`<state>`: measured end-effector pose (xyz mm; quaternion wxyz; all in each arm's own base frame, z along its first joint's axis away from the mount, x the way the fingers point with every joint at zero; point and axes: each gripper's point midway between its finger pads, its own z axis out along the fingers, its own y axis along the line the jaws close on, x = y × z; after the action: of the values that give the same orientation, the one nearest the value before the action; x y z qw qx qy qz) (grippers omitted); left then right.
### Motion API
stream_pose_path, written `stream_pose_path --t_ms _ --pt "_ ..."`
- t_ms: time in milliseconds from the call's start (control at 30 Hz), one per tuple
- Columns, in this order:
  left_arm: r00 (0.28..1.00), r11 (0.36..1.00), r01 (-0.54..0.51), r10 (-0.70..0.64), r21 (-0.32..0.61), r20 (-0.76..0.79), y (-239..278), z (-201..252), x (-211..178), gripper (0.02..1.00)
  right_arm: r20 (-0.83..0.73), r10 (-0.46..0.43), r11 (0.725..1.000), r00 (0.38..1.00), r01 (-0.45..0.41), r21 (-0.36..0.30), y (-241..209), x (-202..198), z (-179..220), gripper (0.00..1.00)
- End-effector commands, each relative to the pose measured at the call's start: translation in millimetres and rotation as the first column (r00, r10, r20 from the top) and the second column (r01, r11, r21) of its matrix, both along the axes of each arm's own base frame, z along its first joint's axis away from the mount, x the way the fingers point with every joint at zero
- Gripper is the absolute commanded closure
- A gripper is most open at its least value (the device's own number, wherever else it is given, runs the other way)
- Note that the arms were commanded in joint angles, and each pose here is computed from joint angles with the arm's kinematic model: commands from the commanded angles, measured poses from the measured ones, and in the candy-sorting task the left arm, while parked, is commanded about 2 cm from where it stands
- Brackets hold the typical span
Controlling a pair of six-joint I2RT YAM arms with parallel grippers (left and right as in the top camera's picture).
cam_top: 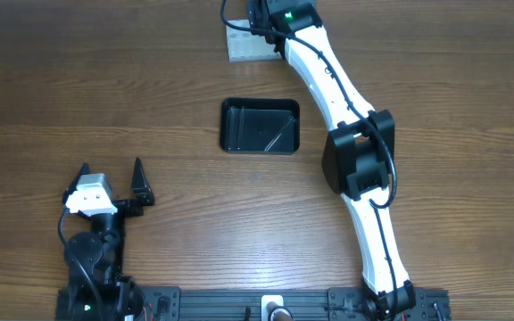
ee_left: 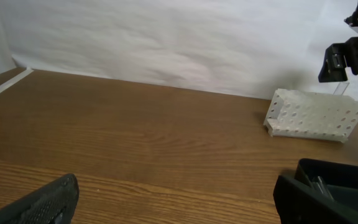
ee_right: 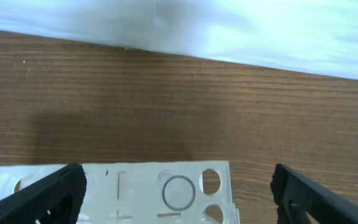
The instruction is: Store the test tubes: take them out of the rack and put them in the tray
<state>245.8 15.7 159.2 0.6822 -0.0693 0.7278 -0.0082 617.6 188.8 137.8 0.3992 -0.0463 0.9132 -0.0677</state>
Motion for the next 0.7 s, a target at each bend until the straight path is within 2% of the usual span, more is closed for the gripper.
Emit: stream_pose_path --t_ms 33,400,700 --pt "1.000 1.000 0.000 0.000 0.018 0.002 1 0 0 0.023 0.001 -0.008 1.000 1.000 0.008 -0.024 -3 5 -13 0.091" --pt "1.000 1.000 0.000 0.000 0.018 0.002 1 0 0 0.023 -0.008 -0.018 1.000 1.000 0.018 -0.025 -5 11 -33 0.108" --pt "1.000 1.000 0.000 0.000 0.018 0.002 1 0 0 0.020 -0.008 -0.019 1.000 1.000 0.019 -0.025 -6 12 -35 0.562"
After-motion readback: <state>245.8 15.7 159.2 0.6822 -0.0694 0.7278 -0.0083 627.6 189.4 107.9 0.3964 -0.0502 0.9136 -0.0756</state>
